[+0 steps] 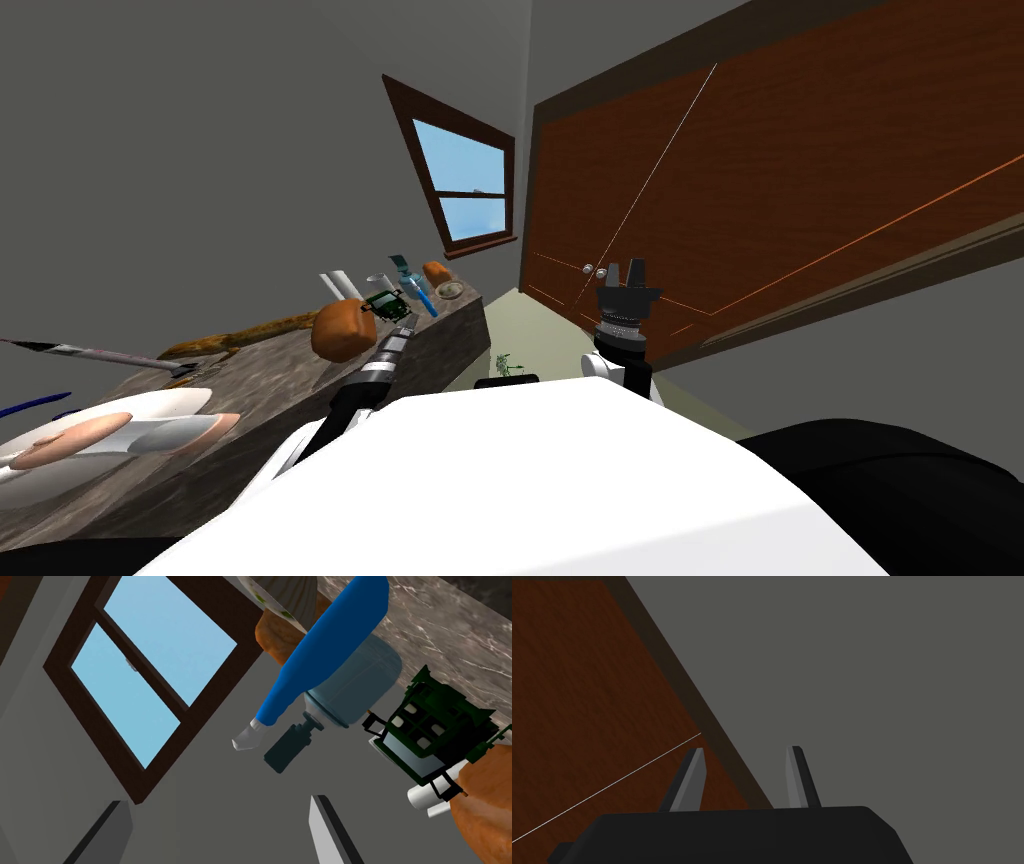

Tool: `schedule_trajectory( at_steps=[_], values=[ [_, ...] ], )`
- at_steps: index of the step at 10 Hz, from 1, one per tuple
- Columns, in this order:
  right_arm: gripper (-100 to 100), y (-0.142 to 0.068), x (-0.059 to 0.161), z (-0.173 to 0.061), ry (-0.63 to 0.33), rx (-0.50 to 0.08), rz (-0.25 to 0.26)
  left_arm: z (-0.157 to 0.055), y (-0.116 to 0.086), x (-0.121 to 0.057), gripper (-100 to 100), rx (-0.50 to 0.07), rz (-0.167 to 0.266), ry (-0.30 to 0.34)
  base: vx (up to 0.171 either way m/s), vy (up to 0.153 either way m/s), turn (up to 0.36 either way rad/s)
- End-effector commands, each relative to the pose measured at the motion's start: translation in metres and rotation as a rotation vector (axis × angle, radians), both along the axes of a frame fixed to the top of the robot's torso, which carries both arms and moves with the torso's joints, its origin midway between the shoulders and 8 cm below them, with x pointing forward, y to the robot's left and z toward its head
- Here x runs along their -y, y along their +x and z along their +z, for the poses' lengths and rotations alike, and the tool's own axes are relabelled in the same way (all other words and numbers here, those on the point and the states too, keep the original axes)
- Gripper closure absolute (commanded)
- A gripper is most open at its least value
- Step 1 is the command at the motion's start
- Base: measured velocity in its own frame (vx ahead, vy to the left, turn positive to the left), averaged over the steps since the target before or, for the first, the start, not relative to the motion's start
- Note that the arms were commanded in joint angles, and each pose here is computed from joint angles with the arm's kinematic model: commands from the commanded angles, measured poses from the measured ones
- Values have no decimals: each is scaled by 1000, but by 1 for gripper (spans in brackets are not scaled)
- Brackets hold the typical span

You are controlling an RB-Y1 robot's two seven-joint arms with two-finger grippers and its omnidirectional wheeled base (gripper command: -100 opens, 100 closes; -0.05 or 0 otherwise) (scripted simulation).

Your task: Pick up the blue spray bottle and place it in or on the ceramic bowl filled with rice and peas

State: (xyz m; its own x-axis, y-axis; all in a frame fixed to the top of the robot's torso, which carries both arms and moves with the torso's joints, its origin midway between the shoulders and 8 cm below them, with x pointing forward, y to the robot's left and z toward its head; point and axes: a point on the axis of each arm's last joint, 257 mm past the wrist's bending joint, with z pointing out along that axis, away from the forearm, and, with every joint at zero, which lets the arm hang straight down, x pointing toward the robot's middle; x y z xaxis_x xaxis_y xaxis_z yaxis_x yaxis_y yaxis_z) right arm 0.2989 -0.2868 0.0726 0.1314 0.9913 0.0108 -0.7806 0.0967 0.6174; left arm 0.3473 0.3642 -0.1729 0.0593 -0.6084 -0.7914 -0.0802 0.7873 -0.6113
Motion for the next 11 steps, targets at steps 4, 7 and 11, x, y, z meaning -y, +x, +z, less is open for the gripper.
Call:
schedule_trajectory(
  at_steps=[4,7,11],
  values=[
    [0,0,0,0,0,0,0,-35,-17,-35,-100,-150,48,124,88,-102,-12],
    [0,0,0,0,0,0,0,-49,-27,-56,-100,-229,78,193,119,-94,47],
    [0,0,0,0,0,0,0,-60,-40,-85,-100,-327,125,285,156,-69,92]
  ],
)
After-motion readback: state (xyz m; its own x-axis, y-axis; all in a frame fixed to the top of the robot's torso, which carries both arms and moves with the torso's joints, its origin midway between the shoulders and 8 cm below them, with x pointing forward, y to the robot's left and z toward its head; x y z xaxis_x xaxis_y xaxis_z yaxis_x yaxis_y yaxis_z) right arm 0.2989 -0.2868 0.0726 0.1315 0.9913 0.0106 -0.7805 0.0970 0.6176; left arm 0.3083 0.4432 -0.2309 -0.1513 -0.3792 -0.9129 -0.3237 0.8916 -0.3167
